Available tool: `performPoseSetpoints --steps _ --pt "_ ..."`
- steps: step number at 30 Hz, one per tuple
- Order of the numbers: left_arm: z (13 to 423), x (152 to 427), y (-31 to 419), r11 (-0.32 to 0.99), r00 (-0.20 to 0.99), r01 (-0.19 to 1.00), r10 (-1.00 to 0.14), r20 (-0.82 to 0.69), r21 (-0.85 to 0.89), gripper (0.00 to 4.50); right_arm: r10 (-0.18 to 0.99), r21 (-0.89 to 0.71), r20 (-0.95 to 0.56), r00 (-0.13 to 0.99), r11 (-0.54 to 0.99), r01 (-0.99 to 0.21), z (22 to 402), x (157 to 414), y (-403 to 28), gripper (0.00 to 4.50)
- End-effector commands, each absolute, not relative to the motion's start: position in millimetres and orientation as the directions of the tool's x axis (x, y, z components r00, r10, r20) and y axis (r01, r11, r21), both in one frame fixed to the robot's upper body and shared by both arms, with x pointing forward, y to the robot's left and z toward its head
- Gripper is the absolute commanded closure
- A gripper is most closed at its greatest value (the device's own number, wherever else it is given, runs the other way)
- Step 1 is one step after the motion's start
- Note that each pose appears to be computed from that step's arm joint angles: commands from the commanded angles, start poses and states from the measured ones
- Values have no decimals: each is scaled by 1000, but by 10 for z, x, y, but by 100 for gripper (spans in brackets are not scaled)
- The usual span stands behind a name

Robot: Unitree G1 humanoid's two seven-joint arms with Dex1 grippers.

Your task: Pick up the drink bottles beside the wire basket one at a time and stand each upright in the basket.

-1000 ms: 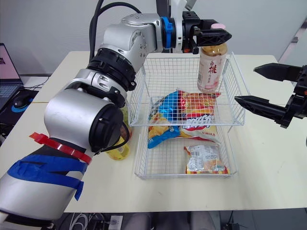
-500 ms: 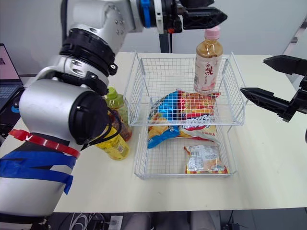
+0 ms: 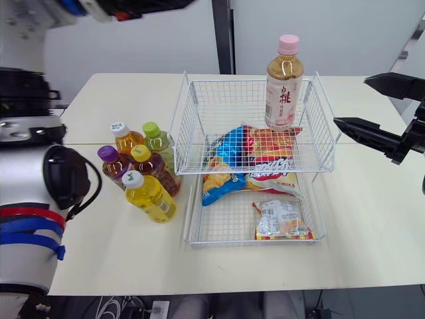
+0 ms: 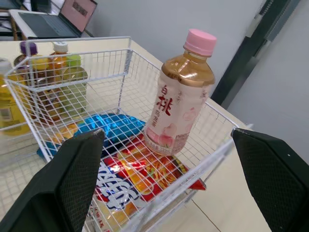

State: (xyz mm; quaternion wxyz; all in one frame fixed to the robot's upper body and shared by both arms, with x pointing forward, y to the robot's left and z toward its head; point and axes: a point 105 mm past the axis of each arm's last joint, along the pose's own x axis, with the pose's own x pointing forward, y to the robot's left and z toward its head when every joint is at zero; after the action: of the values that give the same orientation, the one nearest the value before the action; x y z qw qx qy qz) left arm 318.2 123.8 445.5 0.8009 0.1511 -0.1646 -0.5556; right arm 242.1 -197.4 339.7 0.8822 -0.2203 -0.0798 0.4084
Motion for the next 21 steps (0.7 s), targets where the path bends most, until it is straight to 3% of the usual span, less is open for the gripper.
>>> performPoseSetpoints --steps 1,7,12,21 --pt "4526 3045 1608 457 451 758 -882 132 464 3 836 -497 -31 548 463 -734 3476 2363 -1808 0" --pt "4347 2918 2285 668 675 620 -721 154 411 3 942 -431 -84 325 260 -864 3378 2375 -1437 0" --pt "3911 2681 2957 834 840 503 -534 99 227 3 973 -404 -99 210 154 -902 3316 2473 -1170 0" --pt "3109 2225 3283 912 914 406 -406 -23 60 3 984 -367 -154 95 32 -930 3206 2586 -988 0"
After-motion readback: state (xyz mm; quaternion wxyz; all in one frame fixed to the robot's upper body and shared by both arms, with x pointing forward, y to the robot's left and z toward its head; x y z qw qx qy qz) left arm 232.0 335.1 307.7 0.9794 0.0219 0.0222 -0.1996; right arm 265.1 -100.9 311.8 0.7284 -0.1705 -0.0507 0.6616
